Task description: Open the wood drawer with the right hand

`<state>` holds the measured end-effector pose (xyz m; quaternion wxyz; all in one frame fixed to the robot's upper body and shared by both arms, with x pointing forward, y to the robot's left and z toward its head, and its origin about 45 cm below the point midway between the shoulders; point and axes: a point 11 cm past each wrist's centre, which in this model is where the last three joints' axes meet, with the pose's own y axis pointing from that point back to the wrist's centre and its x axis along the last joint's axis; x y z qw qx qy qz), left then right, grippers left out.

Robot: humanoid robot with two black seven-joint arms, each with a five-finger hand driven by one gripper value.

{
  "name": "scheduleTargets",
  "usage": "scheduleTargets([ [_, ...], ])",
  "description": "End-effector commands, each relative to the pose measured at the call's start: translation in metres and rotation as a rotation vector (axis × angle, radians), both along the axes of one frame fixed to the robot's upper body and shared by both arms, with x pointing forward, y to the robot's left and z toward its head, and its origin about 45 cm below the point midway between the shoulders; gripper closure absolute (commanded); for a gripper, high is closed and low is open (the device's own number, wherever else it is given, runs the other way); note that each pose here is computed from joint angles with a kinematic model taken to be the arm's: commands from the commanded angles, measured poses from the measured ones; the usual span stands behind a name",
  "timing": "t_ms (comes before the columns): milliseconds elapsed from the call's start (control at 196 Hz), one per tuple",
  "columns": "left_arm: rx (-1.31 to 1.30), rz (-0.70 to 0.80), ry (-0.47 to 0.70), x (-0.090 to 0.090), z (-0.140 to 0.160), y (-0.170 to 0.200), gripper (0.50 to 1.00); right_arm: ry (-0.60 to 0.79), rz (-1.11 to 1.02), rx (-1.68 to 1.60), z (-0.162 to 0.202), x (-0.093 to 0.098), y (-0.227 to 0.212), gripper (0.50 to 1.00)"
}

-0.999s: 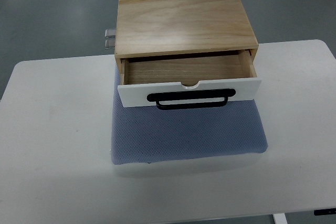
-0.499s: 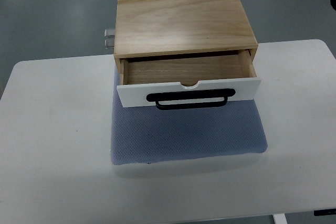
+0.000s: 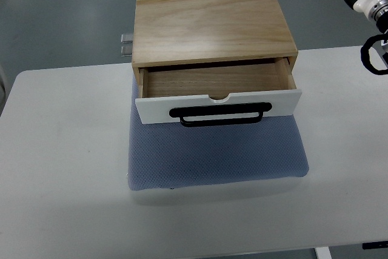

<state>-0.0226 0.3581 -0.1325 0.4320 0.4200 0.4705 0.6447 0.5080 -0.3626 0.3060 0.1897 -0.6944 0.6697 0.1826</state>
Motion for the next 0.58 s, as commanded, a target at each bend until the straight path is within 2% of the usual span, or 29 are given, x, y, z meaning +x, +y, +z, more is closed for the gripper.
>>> scheduleTargets([
  [0, 0.0, 0.0, 0.0, 0.0, 0.0, 0.0, 0.5, 0.037, -0.008, 0.015, -0.022, -0.004, 0.001, 0.556],
  [316, 0.002, 0.001, 0.0, 0.0, 0.0, 0.0, 0.5, 0.097, -0.078, -0.007, -0.059, -0.014, -0.01, 0.556],
  [418, 0.002, 0.001, 0.0, 0.0, 0.0, 0.0, 0.5, 0.142, -0.085, 0.013, -0.083, -0.021, -0.001, 0.556],
  [571, 0.0, 0.0, 0.0, 0.0, 0.0, 0.0, 0.5, 0.142, -0.086, 0.027, -0.087, -0.023, 0.004, 0.556],
])
